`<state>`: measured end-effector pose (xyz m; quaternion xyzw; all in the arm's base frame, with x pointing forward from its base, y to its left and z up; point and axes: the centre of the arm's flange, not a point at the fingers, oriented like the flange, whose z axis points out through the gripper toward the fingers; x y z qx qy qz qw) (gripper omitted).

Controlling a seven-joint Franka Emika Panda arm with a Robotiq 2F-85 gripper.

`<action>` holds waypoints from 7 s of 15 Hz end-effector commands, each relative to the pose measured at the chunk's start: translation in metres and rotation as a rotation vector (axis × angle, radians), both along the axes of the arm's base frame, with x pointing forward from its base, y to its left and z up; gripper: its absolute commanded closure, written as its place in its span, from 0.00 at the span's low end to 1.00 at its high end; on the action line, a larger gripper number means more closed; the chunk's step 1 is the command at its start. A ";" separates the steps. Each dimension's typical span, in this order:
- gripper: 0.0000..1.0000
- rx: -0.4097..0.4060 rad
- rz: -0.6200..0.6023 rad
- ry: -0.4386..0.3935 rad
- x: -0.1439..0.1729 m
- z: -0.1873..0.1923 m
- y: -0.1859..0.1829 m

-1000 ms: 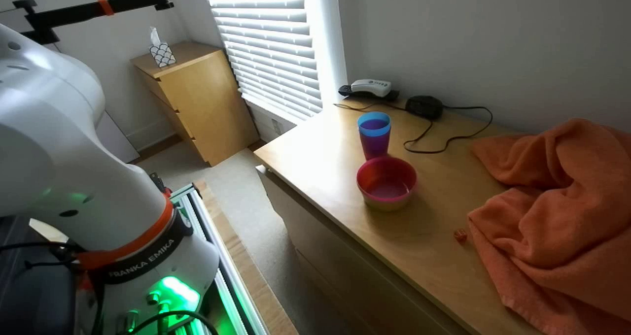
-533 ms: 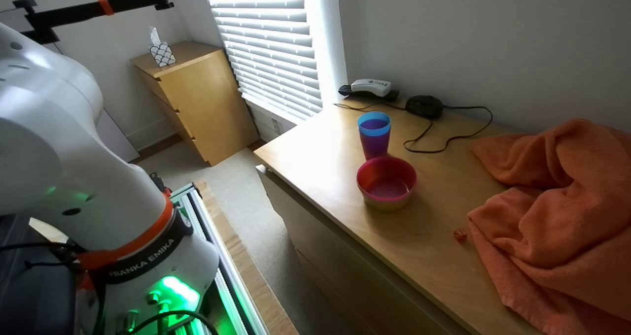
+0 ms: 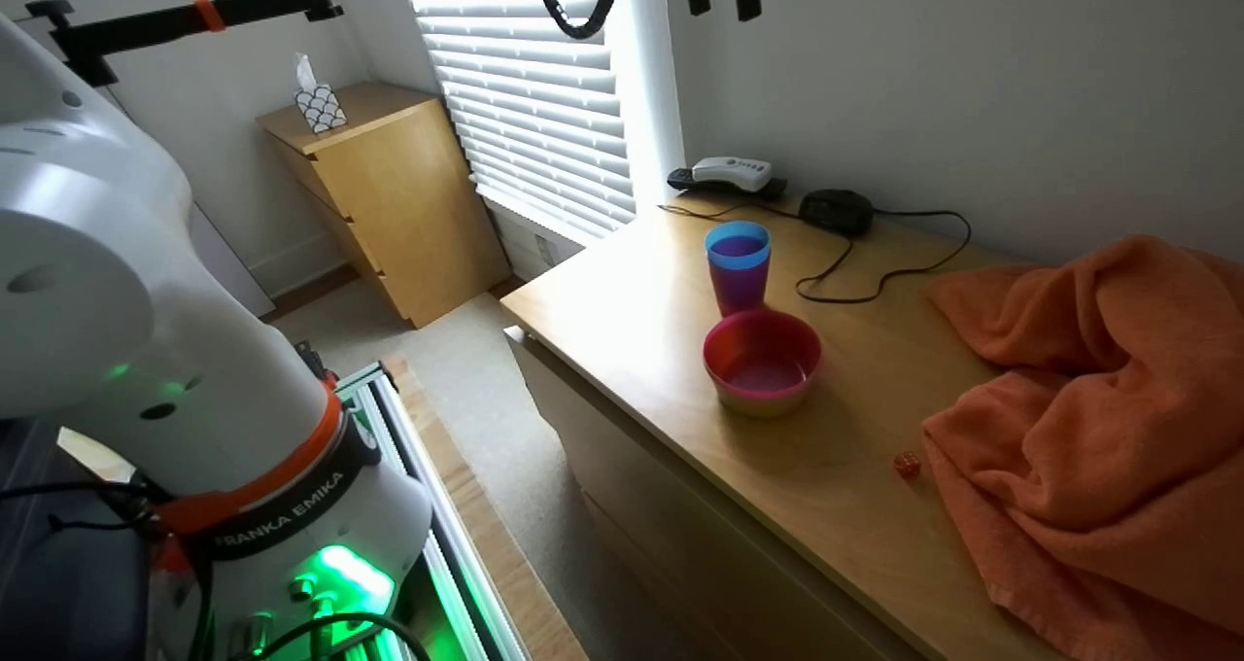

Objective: Move the white lights remote controller backwards and press the on button on the lights remote controller

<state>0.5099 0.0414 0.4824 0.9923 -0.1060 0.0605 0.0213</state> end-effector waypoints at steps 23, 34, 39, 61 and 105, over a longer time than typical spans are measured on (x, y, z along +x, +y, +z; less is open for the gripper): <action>0.00 0.138 -0.544 0.014 0.129 -0.133 0.104; 0.00 0.281 -0.663 0.015 0.150 -0.218 0.121; 0.00 0.313 -0.734 0.005 0.158 -0.236 0.128; 0.69 0.284 -0.817 0.058 0.128 -0.217 0.137; 1.00 0.174 -0.783 0.059 -0.046 -0.229 0.041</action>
